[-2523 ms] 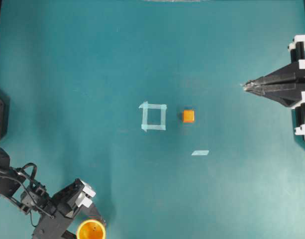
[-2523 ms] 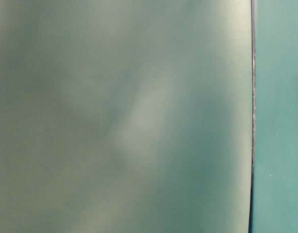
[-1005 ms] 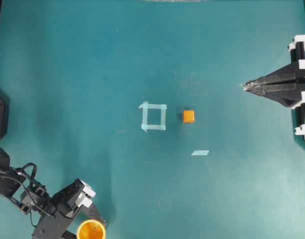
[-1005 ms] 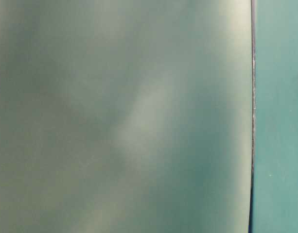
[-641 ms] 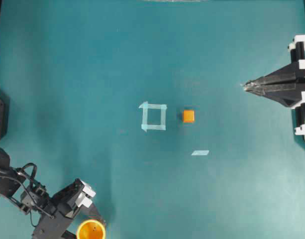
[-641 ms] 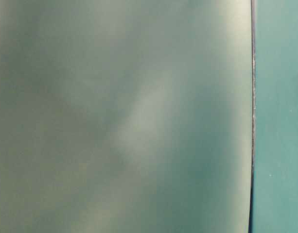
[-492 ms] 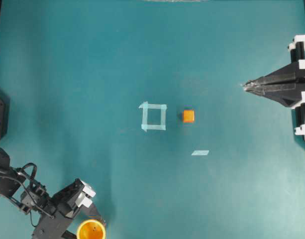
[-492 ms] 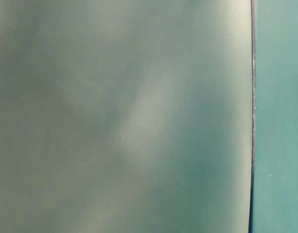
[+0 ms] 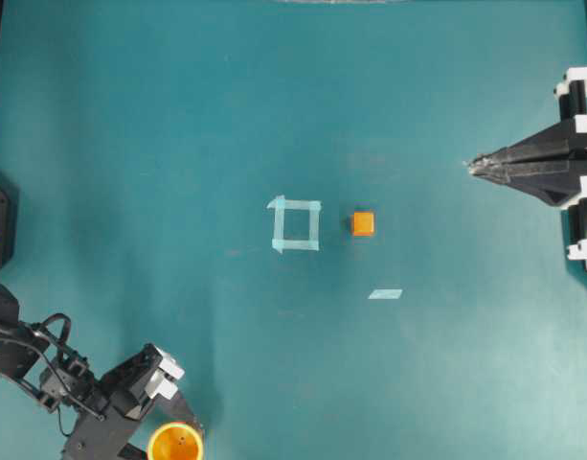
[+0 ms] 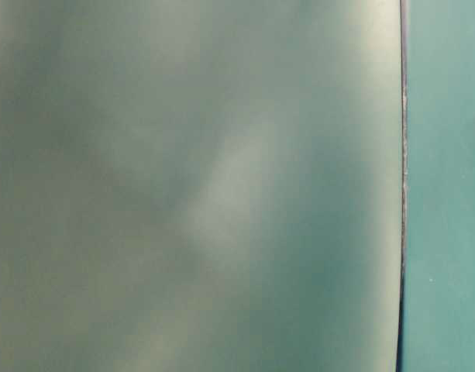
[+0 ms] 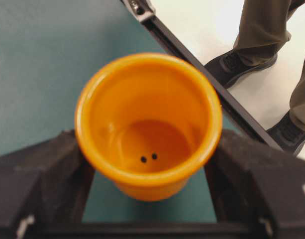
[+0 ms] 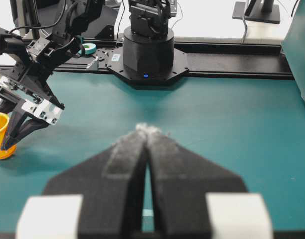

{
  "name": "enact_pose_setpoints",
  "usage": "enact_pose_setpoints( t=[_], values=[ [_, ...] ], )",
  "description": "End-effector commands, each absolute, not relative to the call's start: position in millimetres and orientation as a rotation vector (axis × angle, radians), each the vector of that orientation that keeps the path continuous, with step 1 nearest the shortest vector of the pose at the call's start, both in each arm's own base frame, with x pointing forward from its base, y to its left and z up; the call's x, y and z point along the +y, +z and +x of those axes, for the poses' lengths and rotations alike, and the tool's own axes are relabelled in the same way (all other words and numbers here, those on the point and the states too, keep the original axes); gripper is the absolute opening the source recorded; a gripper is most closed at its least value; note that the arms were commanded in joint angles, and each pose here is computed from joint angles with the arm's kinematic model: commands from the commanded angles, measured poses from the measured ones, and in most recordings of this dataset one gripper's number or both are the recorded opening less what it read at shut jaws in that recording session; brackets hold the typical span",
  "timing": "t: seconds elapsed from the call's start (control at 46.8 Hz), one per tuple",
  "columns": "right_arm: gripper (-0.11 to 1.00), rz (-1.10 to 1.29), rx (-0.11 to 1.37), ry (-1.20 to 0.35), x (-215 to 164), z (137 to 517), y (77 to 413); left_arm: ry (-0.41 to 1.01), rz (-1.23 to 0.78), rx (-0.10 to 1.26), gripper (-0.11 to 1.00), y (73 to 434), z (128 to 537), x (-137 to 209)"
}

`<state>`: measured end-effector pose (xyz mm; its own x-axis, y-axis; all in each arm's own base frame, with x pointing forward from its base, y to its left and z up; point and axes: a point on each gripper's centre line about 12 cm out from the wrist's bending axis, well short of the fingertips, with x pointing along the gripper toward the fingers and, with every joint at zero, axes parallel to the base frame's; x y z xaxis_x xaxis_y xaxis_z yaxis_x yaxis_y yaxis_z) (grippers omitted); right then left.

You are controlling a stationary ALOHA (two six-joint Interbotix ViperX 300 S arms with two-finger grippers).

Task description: Move the cup forward with left arm.

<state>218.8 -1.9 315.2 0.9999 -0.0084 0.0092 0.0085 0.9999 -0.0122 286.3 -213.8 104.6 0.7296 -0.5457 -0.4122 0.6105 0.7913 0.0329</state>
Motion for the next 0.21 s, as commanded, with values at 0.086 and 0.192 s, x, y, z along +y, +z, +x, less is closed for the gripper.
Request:
enact_pose_setpoints(
  t=[0.086, 0.192],
  values=[
    [0.00, -0.012, -0.044, -0.010, -2.3, 220.4, 328.8, -0.645, 0.159, 0.360, 0.64, 114.6, 290.1, -218.6],
    [0.00, -0.012, -0.046, -0.010, -2.3, 220.4, 329.4, -0.644, 0.160, 0.360, 0.64, 114.6, 290.3, -218.2]
  ],
)
